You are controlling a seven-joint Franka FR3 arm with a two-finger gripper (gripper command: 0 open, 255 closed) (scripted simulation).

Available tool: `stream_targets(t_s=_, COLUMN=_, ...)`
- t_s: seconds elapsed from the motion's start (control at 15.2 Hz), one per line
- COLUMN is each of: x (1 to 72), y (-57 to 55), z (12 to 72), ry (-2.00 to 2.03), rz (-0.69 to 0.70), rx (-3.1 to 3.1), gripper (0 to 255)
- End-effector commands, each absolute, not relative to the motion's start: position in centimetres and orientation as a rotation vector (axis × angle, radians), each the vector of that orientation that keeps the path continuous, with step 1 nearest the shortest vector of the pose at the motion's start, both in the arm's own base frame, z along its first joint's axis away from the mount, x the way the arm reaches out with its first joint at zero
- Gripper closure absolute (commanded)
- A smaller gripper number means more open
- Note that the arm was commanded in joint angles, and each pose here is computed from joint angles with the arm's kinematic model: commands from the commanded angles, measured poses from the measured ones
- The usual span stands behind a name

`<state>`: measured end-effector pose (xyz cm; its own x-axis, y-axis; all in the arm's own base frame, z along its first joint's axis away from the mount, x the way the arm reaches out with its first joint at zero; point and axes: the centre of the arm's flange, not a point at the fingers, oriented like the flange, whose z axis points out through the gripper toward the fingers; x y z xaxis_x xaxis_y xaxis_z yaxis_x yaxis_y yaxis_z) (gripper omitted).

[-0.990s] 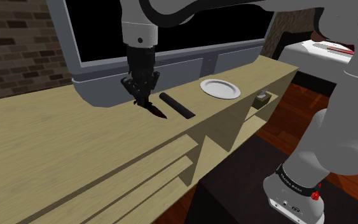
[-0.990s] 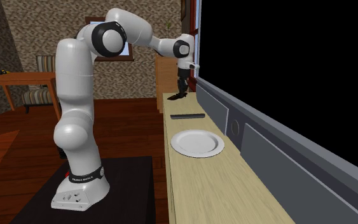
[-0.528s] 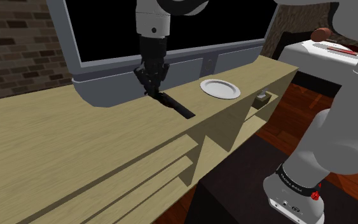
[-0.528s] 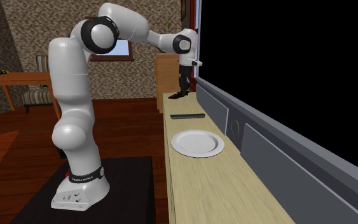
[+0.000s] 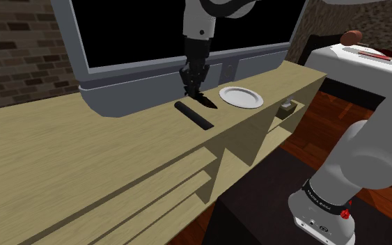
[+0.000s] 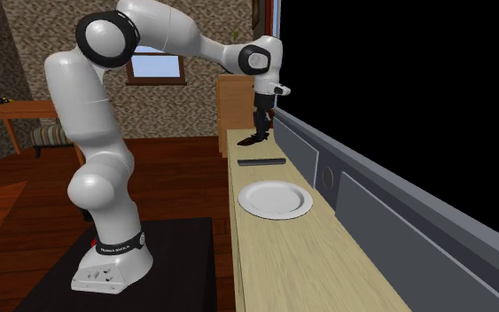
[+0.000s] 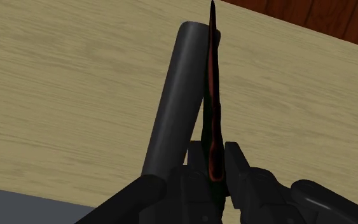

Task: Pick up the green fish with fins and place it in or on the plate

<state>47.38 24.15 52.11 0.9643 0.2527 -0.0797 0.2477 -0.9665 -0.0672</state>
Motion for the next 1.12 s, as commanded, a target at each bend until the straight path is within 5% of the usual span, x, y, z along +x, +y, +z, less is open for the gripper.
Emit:
stream_targets(t_s=0.0, x=47.5, y=21.7, z=52.2, ry=-0.393, rz=0.135, rx=-3.056, gripper=255)
stream_targets(t_s=1.06, x=48.9, y=0.6, z=52.3, ry=-0.393, rz=0.135, rx=-3.056, gripper=255)
